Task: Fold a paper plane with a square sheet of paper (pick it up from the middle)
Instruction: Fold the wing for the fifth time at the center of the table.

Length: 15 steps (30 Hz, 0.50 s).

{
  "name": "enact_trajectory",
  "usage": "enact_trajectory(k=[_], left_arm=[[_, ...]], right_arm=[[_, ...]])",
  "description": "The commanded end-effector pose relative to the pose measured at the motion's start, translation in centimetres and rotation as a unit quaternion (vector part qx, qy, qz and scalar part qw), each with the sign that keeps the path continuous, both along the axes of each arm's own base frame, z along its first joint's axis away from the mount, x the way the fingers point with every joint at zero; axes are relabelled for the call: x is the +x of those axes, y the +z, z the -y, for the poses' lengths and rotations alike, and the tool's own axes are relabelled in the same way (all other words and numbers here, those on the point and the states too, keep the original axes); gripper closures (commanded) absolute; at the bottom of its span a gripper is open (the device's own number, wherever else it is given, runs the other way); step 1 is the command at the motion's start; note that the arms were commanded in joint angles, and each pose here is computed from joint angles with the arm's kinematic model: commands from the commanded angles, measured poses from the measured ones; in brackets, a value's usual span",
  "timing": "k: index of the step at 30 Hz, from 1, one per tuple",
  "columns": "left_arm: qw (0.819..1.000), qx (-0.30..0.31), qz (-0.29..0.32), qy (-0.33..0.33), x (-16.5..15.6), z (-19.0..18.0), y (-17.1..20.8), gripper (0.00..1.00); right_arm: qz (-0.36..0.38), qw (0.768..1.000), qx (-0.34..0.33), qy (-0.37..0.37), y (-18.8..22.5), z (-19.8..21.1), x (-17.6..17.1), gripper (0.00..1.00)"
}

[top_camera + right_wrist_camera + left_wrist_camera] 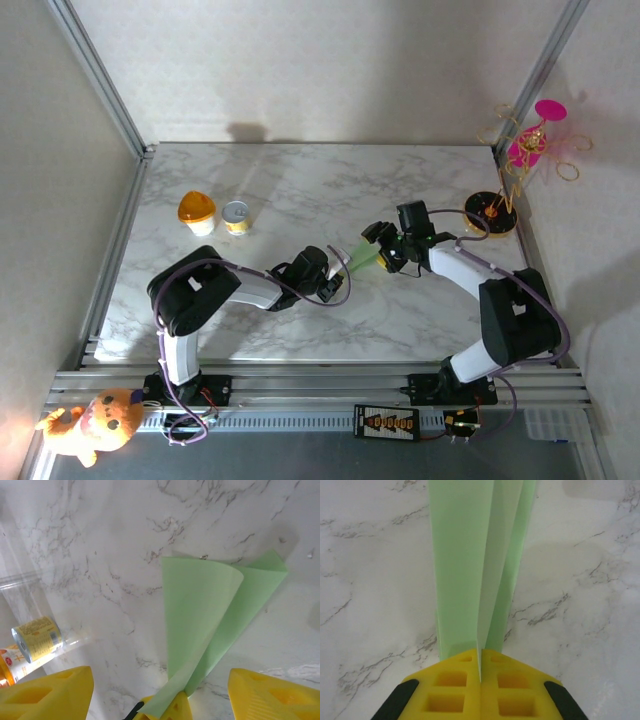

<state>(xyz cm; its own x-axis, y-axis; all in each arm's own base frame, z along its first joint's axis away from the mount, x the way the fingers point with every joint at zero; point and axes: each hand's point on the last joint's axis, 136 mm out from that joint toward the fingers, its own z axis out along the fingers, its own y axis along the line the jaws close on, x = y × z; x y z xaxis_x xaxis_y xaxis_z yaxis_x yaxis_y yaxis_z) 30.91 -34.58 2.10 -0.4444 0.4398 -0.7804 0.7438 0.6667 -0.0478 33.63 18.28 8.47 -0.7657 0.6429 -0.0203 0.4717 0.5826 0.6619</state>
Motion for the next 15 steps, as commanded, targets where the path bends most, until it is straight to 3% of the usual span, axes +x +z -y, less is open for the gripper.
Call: enact_trajectory(k=[1,15], left_arm=[[1.000,-0.004,-0.029,0.000,-0.3,-0.2,-0.9,0.99],[1.000,0.002,-0.022,0.006,0.1,-0.3,-0.7,0.96]], right_arm=[[0.010,1.000,-0.020,-0.007,0.4,0.9,0.2,0.28],[-0.014,0.999,-0.005,0.045,-1.4,-0.3,-1.2,0.28]])
